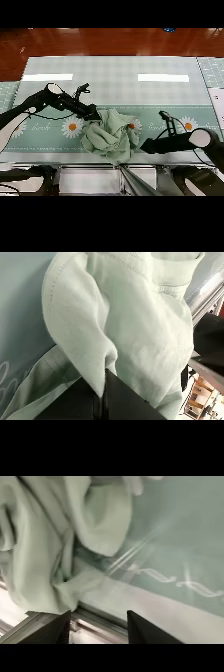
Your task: Fold the shirts.
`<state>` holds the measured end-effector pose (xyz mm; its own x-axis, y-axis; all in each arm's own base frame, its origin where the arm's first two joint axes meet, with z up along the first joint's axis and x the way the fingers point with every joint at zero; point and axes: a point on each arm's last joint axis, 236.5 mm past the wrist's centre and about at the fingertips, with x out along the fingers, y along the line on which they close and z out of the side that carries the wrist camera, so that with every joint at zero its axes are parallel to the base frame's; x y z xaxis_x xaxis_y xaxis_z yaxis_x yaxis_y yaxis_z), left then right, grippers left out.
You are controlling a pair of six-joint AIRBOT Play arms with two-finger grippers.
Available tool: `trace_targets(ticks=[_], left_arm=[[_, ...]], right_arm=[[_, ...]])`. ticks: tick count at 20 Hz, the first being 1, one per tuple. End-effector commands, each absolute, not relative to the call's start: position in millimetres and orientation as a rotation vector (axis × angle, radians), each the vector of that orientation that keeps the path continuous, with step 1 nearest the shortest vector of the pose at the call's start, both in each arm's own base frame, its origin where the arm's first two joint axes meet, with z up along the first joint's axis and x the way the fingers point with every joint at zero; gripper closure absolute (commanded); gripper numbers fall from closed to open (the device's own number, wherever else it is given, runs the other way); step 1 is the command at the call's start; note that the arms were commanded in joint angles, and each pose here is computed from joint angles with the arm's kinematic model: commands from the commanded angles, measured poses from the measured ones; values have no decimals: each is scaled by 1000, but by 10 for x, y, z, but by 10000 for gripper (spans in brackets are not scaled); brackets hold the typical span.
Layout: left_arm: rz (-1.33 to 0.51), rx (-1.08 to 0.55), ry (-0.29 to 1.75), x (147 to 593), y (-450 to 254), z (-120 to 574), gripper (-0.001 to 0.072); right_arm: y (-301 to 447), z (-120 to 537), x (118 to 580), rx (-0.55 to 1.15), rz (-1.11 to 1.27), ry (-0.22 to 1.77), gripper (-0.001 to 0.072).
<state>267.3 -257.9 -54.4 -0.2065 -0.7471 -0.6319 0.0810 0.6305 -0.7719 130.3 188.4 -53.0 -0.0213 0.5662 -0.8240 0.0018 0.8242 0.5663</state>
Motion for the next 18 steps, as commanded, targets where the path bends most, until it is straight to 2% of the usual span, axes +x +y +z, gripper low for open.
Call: trace_targets(ticks=[1,6,11,12,13,14,18], left_arm=[[-830,-567,1611,2688,-2587,-519,687],[-827,-567,1609,2696,-2586,-524,687],[-824,-567,1604,2709,-2586,-528,687],[-820,-568,1599,2725,-2585,-532,687],[-814,-570,1590,2756,-2576,-531,687],[-812,-573,1576,2806,-2558,-501,687],[-803,-576,1362,3328,-2369,98,687]], right_arm=[[2200,-547,1172,537,494,1535,305],[2493,-775,1169,549,467,1537,305],[2933,-893,1362,711,477,1473,312],[2996,-890,1372,702,501,1471,435],[3070,-829,1416,666,555,1446,632],[3132,-708,1507,623,618,1406,687],[2822,84,2300,494,666,1235,688]])
